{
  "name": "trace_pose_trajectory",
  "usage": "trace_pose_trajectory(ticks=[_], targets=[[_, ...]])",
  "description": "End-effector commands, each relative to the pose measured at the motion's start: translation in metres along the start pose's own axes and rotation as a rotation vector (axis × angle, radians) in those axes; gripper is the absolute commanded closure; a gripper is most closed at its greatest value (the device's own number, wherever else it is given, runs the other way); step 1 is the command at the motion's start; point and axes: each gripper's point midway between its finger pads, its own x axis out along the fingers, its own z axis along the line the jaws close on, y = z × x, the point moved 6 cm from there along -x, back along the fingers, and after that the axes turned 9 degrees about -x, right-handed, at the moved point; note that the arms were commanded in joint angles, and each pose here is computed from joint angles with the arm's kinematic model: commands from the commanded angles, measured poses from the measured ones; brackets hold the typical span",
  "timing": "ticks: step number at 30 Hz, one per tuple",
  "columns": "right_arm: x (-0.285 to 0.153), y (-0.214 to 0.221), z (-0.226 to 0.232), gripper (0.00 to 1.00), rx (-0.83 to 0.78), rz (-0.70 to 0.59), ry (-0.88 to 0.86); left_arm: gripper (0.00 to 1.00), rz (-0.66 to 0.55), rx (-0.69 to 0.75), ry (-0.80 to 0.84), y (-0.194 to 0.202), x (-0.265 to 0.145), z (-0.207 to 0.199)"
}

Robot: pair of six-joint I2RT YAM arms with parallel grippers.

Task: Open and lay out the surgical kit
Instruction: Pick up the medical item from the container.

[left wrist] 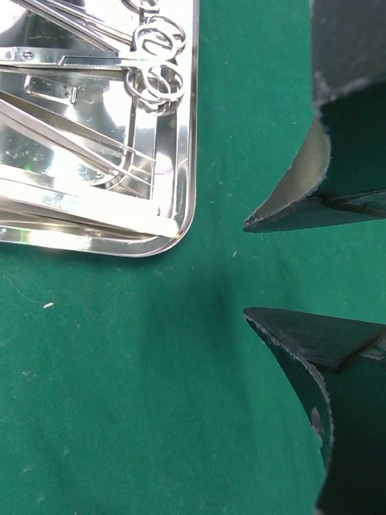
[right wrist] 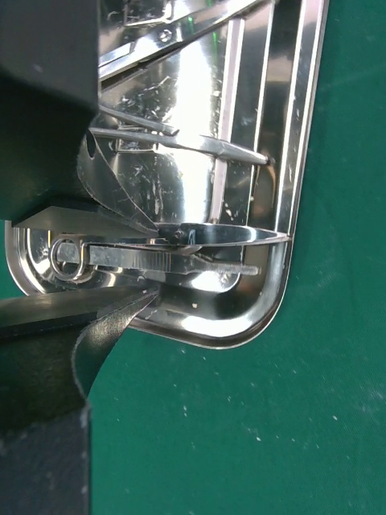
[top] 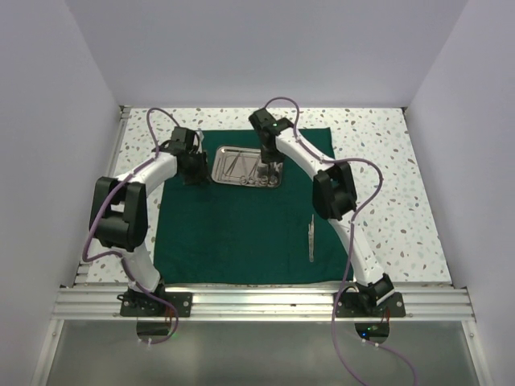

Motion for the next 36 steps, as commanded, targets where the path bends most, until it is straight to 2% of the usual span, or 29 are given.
trace_pose_trajectory(ticks=[1, 9, 13, 24, 25, 31, 36], targets=[[-0.010, -0.017, -0.017, 0.66, 0.047, -0.059, 0.036, 0.53, -0.076, -0.001, 0.037, -0.015, -0.011, -0.007], [0.025, -0.012, -0.014, 0.67, 0.067, -0.039, 0.029, 0.54, -0.059, -0.002, 0.025, -0.014, -0.009, -0.006], [0.030, -0.024, -0.009, 0.67, 0.107, -0.085, -0.019, 0.53, -0.059, 0.000, 0.013, -0.012, -0.008, -0.003], [0.008, -0.061, 0.000, 0.67, 0.162, -0.244, -0.138, 0.54, -0.054, 0.004, -0.014, -0.018, -0.007, -0.003], [-0.001, -0.069, -0.001, 0.67, 0.171, -0.287, -0.152, 0.54, -0.055, 0.004, -0.013, -0.018, -0.006, -0.003], [-0.011, -0.077, 0.007, 0.66, 0.122, -0.327, -0.222, 0.54, -0.058, 0.005, -0.019, -0.017, -0.007, -0.002], [0.007, -0.067, 0.012, 0.65, 0.100, -0.270, -0.217, 0.54, -0.062, 0.005, -0.020, -0.016, -0.008, -0.001]])
